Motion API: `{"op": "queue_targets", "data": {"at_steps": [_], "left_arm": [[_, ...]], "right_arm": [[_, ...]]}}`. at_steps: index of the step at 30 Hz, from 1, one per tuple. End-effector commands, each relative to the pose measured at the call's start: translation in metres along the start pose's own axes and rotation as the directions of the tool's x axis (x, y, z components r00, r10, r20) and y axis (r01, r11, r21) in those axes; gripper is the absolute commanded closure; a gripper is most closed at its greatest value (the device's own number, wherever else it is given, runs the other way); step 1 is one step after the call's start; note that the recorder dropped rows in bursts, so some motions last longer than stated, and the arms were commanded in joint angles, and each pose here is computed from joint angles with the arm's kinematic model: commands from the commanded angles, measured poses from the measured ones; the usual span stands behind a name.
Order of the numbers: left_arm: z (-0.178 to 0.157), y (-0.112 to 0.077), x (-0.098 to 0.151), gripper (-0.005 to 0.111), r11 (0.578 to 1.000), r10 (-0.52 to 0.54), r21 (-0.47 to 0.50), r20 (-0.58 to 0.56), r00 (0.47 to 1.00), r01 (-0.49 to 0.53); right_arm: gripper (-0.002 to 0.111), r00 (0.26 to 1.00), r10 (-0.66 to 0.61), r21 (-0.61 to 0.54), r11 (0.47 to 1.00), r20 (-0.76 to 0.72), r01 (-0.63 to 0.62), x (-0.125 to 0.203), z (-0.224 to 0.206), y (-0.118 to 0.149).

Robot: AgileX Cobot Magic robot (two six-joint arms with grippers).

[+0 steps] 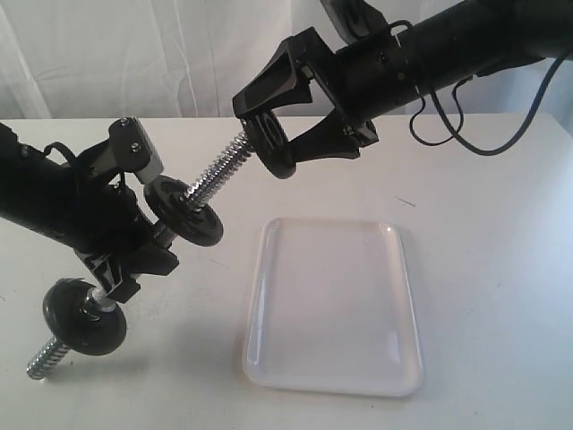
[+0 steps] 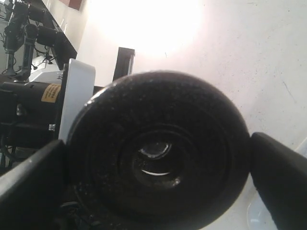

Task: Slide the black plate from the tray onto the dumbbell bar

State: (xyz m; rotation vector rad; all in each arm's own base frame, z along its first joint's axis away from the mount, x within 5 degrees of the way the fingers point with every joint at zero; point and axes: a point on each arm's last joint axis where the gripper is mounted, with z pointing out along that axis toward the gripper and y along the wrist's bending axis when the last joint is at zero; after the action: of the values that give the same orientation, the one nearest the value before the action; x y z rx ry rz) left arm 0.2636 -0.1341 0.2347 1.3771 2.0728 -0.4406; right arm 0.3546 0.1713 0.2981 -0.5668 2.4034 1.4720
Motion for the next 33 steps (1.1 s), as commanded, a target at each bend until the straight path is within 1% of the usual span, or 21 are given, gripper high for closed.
{"op": "queue_targets", "data": {"at_steps": [1, 11, 19, 33], "left_arm": [[-0.0197, 0.0001, -0.0221, 0.107, 0.997, -0.057, -0.04, 0.144, 0.988, 0.064], [-0.0197, 0.0001, -0.0221, 0.107, 0.997, -0.057, -0.04, 0.144, 0.988, 0.064], [-0.0204, -0.0018, -0.0265, 0.107, 0.998, -0.048, -0.019, 0.19, 0.981, 0.052], [-0.0204, -0.0019, -0.0265, 0.107, 0.999, -0.041, -0.018, 0.19, 0.981, 0.045]], "right_arm": [[0.108, 0.999, 0.005, -0.06, 0.998, 0.051, -0.002, -0.0043, -0.0071, 0.009], [0.108, 0.999, 0.005, -0.06, 0.998, 0.051, -0.002, -0.0043, -0.0071, 0.009], [0.108, 0.999, 0.005, -0.06, 0.998, 0.051, -0.002, -0.0043, -0.0071, 0.009], [0.108, 0.999, 0.005, -0.063, 0.998, 0.054, -0.001, -0.0045, -0.0076, 0.0101]]}}
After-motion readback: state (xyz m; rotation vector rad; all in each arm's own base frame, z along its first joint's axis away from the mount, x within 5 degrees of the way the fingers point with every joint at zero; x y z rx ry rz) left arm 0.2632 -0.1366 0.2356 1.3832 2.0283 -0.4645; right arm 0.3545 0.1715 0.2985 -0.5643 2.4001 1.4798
